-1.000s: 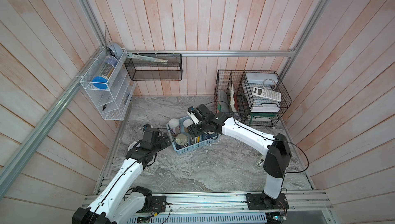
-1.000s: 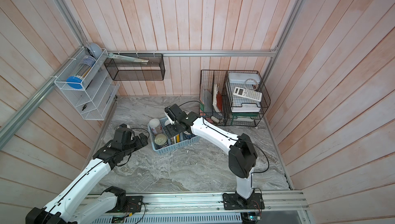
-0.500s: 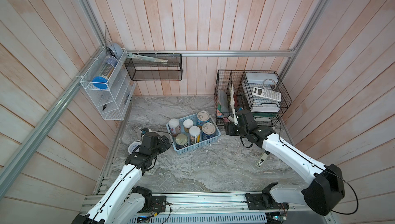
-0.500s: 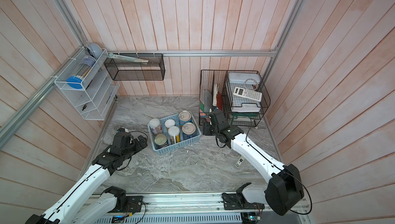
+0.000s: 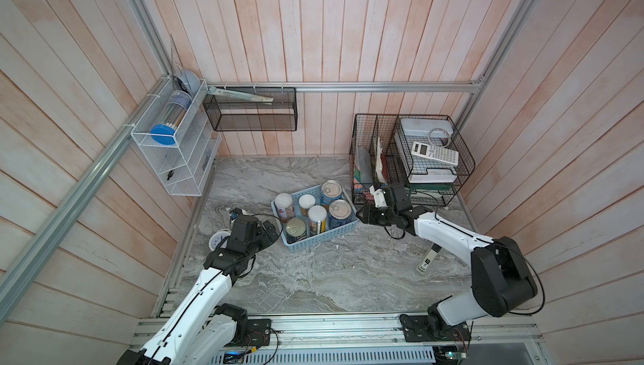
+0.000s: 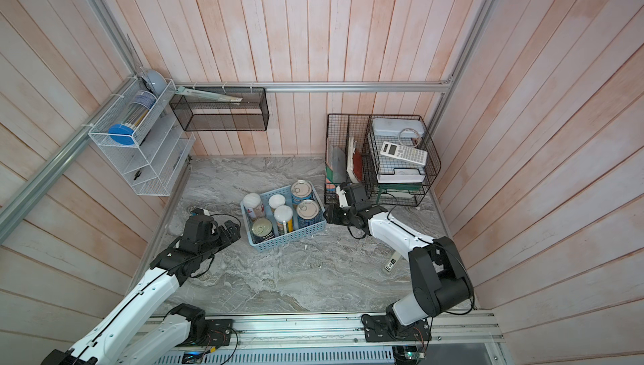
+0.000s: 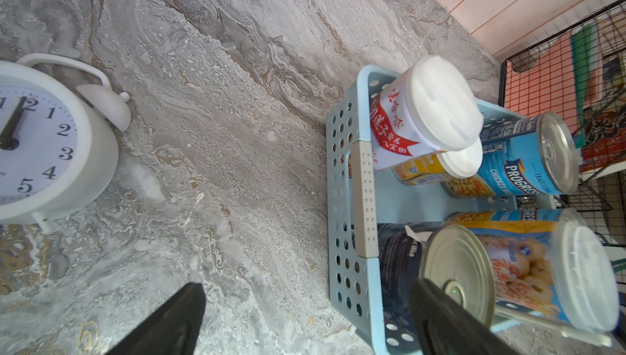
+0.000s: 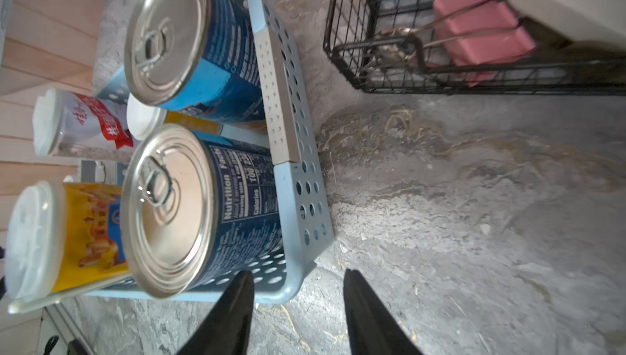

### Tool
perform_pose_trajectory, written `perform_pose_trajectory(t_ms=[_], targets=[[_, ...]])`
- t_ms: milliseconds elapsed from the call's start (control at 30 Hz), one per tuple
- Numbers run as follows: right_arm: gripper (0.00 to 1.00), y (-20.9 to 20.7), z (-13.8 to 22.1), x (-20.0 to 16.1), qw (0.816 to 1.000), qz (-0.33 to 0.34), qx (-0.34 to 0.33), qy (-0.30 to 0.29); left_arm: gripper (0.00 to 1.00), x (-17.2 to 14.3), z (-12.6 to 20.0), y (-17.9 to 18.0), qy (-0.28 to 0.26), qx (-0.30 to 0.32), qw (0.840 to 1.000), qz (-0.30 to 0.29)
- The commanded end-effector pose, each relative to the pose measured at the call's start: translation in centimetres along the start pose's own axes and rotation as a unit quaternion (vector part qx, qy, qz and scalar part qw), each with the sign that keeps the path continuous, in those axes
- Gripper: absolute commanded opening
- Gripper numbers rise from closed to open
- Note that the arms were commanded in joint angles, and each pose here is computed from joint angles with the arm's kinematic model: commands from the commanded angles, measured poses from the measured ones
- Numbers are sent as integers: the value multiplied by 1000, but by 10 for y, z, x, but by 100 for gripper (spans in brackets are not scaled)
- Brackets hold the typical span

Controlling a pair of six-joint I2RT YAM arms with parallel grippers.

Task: Put the canned food in the basket
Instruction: Adjust the basket at the center of the board.

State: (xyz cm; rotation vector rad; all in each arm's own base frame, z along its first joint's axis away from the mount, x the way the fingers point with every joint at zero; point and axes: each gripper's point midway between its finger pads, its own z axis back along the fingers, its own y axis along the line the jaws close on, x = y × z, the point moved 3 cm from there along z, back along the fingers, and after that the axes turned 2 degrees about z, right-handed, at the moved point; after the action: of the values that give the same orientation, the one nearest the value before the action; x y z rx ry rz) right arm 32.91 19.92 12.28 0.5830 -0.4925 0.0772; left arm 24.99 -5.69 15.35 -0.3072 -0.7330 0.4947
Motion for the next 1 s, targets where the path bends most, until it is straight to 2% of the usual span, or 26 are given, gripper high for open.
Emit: perform_pose_trajectory(t_ms=[0,133,300,467,567,633,967], targets=[[47,11,-4,3,999,7,42,14,100,2,1,1,-8,0,1000,-7],[46,8,-8,1,999,6,38,15,100,2,1,1,-7,1,1000,-8],[28,2,-17,-6,999,-2,40,26,100,1,0,2,-6,2,1000,-9],[27,1,-20,-8,999,-8,41,25,100,1,-1,1,-6,1,1000,-11],[18,2,-20,-8,999,-16,44,28,100,2,-1,0,-6,0,1000,-11],[17,5,-20,-12,998,-21,45,31,100,2,-1,1,-6,-1,1000,-11],[6,18,-15,-60,994,-81,55,43,100,1,-1,-2,-5,-10,1000,-12]])
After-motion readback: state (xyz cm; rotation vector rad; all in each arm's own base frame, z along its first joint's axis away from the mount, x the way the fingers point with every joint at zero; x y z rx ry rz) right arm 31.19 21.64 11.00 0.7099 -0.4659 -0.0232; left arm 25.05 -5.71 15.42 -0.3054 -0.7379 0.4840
